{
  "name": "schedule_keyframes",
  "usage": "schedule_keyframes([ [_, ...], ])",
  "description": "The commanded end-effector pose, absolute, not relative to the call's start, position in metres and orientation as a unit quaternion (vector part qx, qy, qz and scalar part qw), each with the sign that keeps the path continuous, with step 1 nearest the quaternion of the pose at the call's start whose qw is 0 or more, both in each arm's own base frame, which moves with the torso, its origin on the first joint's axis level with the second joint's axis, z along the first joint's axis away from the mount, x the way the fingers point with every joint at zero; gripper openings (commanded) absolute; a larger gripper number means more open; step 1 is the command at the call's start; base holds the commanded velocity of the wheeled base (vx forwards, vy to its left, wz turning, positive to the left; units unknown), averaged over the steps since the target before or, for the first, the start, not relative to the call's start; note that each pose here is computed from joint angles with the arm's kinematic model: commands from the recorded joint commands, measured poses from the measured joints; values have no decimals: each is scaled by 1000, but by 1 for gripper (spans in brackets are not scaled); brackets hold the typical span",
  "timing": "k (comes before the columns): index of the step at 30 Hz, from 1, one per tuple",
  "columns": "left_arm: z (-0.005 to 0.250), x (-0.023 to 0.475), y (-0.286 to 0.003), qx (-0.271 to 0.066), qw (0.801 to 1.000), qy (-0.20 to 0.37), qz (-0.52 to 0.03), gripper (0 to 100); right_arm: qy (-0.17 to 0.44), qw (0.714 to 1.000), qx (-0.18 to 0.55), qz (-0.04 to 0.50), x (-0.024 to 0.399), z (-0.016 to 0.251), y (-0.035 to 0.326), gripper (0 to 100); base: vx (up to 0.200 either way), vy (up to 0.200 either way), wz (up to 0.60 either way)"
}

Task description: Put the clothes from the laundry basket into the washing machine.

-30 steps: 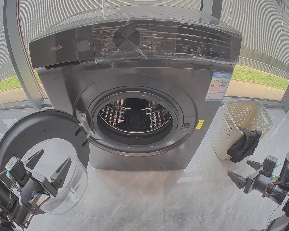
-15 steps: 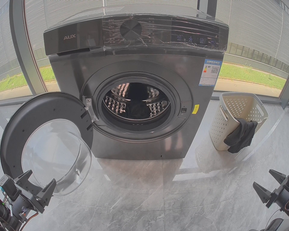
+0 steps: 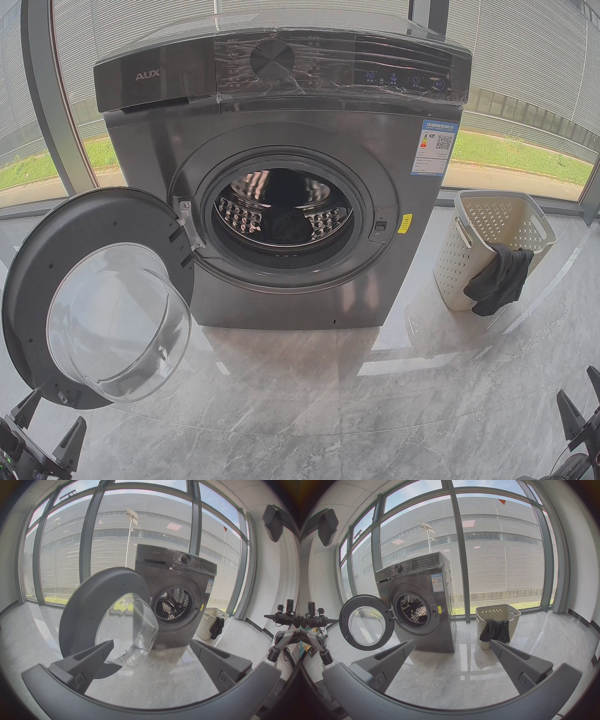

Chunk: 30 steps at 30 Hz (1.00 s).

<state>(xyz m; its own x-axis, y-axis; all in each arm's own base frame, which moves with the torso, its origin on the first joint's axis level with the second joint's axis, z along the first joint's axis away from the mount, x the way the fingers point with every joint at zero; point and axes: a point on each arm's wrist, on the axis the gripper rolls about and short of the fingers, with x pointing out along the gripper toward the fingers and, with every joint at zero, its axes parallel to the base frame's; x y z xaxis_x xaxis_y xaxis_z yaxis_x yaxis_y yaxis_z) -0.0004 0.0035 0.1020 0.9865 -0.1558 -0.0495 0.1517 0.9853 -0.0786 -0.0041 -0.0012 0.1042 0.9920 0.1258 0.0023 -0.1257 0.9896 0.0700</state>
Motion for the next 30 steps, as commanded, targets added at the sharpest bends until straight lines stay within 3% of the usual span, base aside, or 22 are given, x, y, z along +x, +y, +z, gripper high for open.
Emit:
schedule_keyframes([
  [1,84,-15,4,-19,998,14,-65,100,-3,998,39,48,-16,86,-2,100,0,0,0],
  [8,82,-15,3,-23,999,21,-13,100,8,1000,15,14,-16,83,-4,100,0,0,0],
  [10,80,-21,1,-10,999,-10,32,100,7,1000,12,-2,-17,83,-3,100,0,0,0],
  [12,76,-23,1,3,1000,-1,18,100,-15,1000,-2,-24,-22,81,-1,100,0,0,0],
  [15,76,-23,0,6,1000,0,8,100,-30,999,-22,2,-23,82,0,100,0,0,0],
  [20,76,-23,1,-8,1000,-2,8,100,-13,999,28,-24,-23,78,-1,100,0,0,0],
  [25,76,-23,1,-2,1000,-2,7,100,-2,1000,-7,21,-23,76,1,100,0,0,0],
  [30,76,-23,0,-2,1000,-2,8,100,-4,1000,-7,17,-23,76,1,100,0,0,0],
])
